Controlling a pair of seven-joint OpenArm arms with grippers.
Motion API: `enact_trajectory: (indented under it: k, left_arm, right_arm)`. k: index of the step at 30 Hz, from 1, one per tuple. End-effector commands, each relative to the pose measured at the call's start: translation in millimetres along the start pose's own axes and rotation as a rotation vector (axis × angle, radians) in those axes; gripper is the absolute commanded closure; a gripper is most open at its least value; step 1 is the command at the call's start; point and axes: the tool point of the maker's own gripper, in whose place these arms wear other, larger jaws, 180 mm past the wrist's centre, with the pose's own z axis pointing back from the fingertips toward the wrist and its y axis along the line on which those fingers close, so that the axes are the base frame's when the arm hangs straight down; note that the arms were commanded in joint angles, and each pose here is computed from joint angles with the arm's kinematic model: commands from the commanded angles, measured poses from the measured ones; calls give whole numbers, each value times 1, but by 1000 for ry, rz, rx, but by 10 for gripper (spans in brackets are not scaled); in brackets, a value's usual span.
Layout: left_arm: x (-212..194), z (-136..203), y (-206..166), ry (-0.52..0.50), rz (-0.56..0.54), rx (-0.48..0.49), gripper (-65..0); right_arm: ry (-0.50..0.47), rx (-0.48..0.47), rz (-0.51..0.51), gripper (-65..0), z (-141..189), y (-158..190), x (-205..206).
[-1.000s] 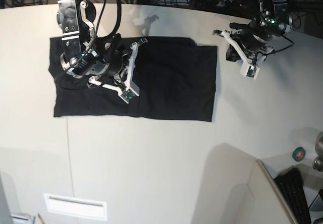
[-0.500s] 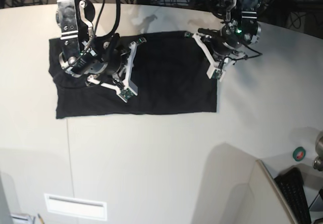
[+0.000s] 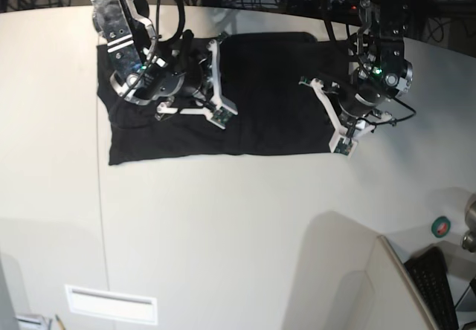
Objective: Layout the t-shirt on the table in an organized manner, then fold the t-shirt properly
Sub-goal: 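Grasp the folded shirt edges with both grippers and pull them flat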
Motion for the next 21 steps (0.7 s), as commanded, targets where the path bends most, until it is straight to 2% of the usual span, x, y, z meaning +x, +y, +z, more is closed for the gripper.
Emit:
enact_trajectory:
  k: [1, 4, 8, 11, 14, 16, 17, 18, 21]
  left_arm:
    - [9, -1, 10, -17, 3, 24, 0]
    - [6, -15, 17, 14, 16, 26, 0]
    - [-24, -14, 2, 74, 20, -8, 0]
    - [-50, -18, -6, 134, 34, -29, 0]
    - [-66, -30, 4, 190, 55, -27, 0]
    - [-65, -37, 15, 180, 56, -16, 0]
    - [-62, -41, 18, 170, 59, -14, 0]
    - [-59, -44, 22, 160, 60, -10, 0]
    - [-41, -50, 32, 131, 64, 2, 0]
  right_arm:
    - [-40, -13, -1, 0, 4, -5, 11]
    - [-65, -102, -151, 0, 13, -33, 6]
    - [-191, -252, -309, 0, 43, -81, -1]
    - [-194, -347, -427, 0, 59, -123, -26]
    - [-160, -335, -571, -2, 60, -144, -52]
    - [-205, -294, -689, -195, 64, -154, -61]
    - [-226, -294, -728, -254, 71, -161, -68]
    - [-255, -274, -757, -287, 74, -165, -71]
    - [-321, -186, -779, -297, 80, -167, -73]
